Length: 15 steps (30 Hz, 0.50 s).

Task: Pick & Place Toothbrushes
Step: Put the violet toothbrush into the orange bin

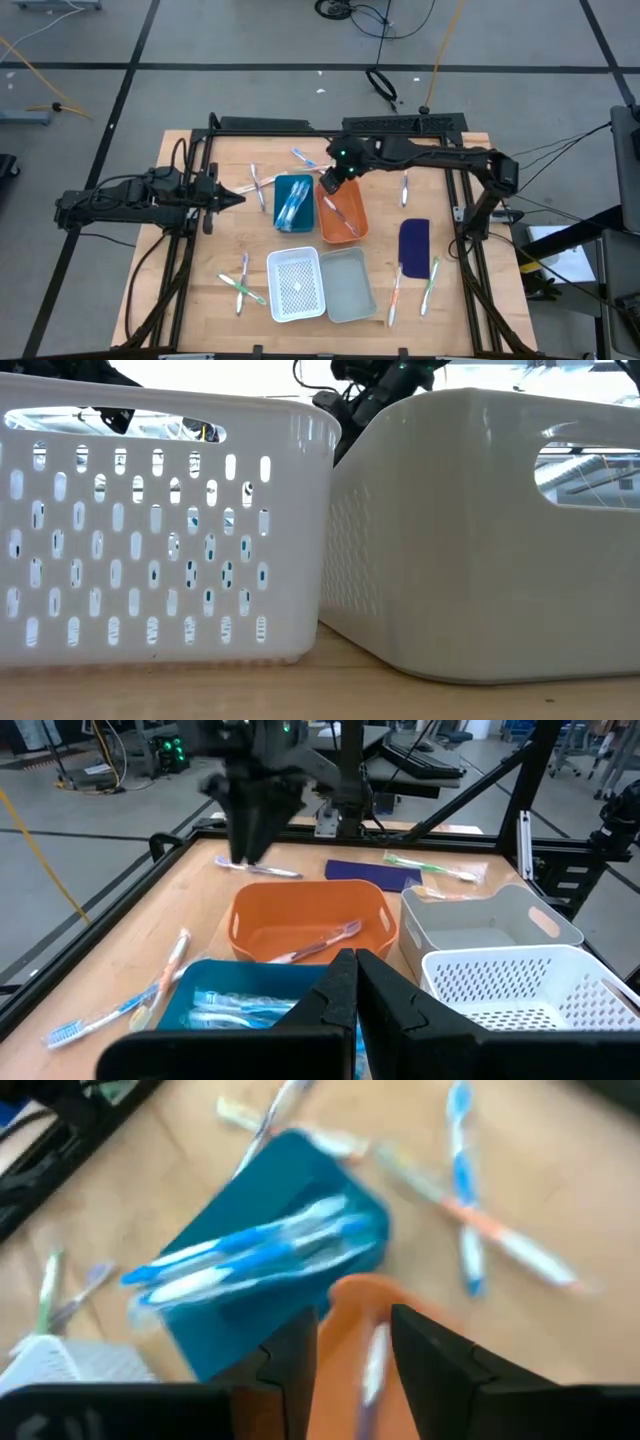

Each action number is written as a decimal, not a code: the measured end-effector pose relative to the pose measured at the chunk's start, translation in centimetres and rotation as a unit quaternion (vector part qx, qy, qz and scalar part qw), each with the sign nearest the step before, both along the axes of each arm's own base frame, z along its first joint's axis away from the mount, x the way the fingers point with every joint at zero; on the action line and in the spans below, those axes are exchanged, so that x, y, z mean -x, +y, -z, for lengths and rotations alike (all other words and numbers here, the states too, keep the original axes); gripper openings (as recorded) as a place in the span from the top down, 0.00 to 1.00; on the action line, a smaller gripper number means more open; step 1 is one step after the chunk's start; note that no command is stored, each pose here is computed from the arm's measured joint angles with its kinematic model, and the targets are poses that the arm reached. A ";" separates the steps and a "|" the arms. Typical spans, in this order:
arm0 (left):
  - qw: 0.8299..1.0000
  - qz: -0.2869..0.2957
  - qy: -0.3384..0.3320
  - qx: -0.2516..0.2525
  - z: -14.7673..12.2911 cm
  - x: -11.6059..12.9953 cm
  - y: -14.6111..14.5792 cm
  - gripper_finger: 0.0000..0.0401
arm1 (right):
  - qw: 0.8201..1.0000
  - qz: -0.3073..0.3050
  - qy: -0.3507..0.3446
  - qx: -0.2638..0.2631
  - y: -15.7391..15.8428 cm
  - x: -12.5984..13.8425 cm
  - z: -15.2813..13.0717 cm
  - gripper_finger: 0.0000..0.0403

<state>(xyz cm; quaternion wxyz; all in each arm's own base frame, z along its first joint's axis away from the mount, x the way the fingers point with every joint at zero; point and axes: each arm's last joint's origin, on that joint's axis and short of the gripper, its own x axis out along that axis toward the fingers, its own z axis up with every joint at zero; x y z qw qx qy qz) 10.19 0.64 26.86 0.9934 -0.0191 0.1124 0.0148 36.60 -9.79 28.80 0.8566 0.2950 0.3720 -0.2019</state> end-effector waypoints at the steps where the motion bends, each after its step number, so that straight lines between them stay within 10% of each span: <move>1: 1.000 -0.003 -0.001 -0.001 0.0 0.0 0.0 0.99 | 1.000 0.000 -0.002 0.014 -0.3 0.2 -0.3 0.71; 15: 0.990 -0.139 0.023 0.026 0.5 -3.3 1.3 0.99 | 0.985 -0.038 -0.094 0.141 -4.8 1.1 -3.1 0.99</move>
